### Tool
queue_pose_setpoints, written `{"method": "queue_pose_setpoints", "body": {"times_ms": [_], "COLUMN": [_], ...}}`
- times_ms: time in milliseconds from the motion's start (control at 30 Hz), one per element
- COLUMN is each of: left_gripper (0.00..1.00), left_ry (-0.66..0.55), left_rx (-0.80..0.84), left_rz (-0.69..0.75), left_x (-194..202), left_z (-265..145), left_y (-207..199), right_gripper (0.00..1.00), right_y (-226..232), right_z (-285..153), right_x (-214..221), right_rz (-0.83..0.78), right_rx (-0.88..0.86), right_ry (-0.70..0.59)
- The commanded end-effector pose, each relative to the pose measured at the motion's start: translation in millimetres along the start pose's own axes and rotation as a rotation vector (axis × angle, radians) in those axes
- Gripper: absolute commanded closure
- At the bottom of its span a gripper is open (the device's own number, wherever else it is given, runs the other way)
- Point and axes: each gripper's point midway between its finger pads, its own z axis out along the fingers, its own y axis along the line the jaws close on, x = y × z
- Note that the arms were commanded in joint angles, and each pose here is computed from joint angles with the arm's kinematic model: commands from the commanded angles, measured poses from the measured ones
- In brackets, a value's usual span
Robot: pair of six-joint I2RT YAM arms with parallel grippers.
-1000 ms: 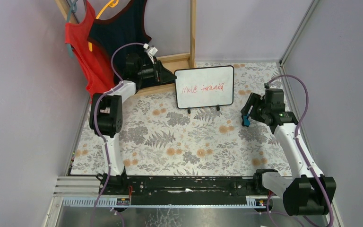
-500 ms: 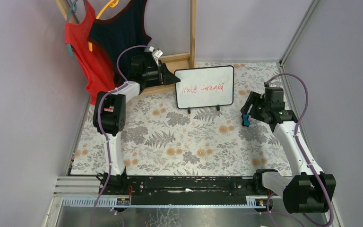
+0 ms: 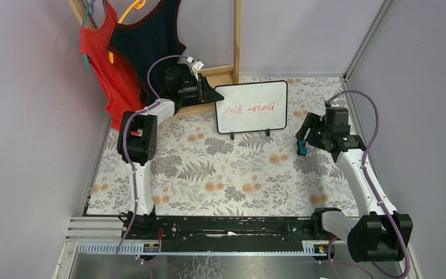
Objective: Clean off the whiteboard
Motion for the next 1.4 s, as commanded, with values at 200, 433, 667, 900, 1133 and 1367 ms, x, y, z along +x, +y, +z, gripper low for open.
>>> {"method": "queue_pose_setpoints", "body": {"times_ms": [200,433,667,900,1133,1367], "left_gripper": [0.52,0.62,0.69,0.78,0.92,1.0], "left_ry": [0.009,0.014,0.016,0.018,0.014,0.018], "left_rx": [0.022,0.029,0.032,0.037,0.041,0.037], "left_rz": [0.011,0.005,0.005,-0.002,-0.006,-0.012], "left_x": [-4.2,-1.6,0.4,2.0,0.5,3.0], "left_z": [10.9,12.5,12.9,13.5,13.6,13.2], "left_y": [3.9,5.3,6.6,7.6,7.4,8.6], "right_gripper": [0.25,0.25,0.24,0.24,0.24,0.24], "right_y": [1.7,1.7,0.8,-0.3,-3.8,-4.9], "right_z": [-1.4,0.9,3.1,4.5,6.2,5.6], "right_x": [-6.4,-7.1,-7.4,-5.6,-2.5,-4.6], "right_rz": [0.013,0.016,0.015,0.017,0.017,0.012], "right_rx": [0.002,0.004,0.01,0.014,0.028,0.041], "right_ry": [-0.027,-0.026,-0.023,-0.019,-0.011,-0.006]}}
